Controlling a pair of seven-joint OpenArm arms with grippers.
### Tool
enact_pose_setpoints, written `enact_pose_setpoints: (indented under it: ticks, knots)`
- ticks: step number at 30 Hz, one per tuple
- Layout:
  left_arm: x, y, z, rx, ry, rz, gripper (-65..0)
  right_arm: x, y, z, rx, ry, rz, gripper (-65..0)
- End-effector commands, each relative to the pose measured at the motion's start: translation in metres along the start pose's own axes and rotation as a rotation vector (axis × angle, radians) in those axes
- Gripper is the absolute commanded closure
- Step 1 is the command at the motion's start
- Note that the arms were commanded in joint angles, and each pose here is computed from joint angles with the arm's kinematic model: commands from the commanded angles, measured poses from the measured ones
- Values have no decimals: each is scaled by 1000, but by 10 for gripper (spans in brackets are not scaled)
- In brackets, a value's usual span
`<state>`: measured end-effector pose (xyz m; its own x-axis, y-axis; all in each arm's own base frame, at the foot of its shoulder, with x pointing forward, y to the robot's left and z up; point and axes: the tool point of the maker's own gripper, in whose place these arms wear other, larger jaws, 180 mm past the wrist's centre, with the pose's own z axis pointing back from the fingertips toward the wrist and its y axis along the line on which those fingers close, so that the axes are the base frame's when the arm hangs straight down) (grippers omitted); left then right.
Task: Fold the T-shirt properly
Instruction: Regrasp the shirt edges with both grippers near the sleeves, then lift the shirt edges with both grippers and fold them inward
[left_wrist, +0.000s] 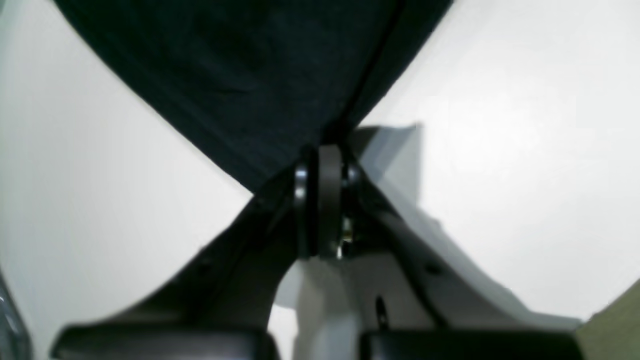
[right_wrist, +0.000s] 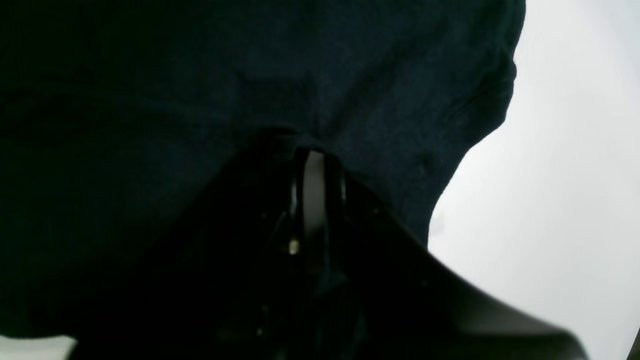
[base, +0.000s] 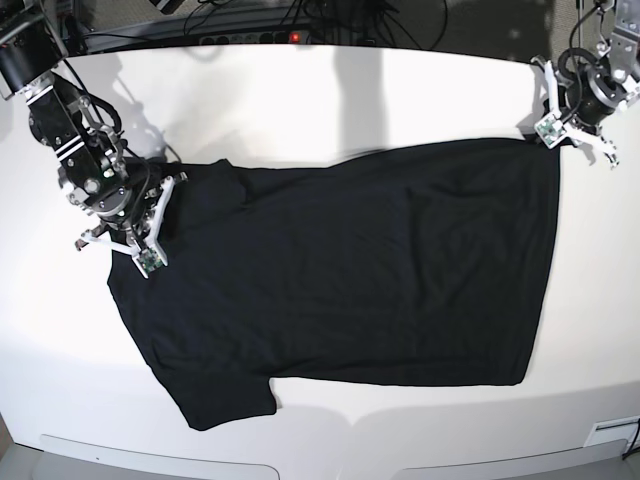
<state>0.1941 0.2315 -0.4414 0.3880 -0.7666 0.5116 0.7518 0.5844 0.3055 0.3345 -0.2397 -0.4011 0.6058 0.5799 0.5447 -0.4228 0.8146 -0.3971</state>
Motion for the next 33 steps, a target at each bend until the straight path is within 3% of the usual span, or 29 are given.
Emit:
enact_pose_setpoints:
  ticks: [1, 4, 7, 13, 19, 33]
  knots:
    - [3, 3, 6, -5, -12, 3, 0, 14, -16, 3, -34, -38, 7, 0]
    - [32, 19, 18, 23, -122, 67, 0, 13, -17, 3, -35, -35, 8, 0]
    - [50, 58, 29, 153, -196, 159, 0, 13, -17, 3, -34, -33, 8, 0]
    - [69, 103, 34, 260, -259, 270, 0, 13, -17, 3, -35, -34, 8, 0]
    - [74, 127, 35, 334, -249, 296, 0, 13, -17, 3, -34, -35, 8, 0]
    - [91, 145, 33, 373, -317, 307, 0, 45, -38, 4, -56, -87, -34, 0]
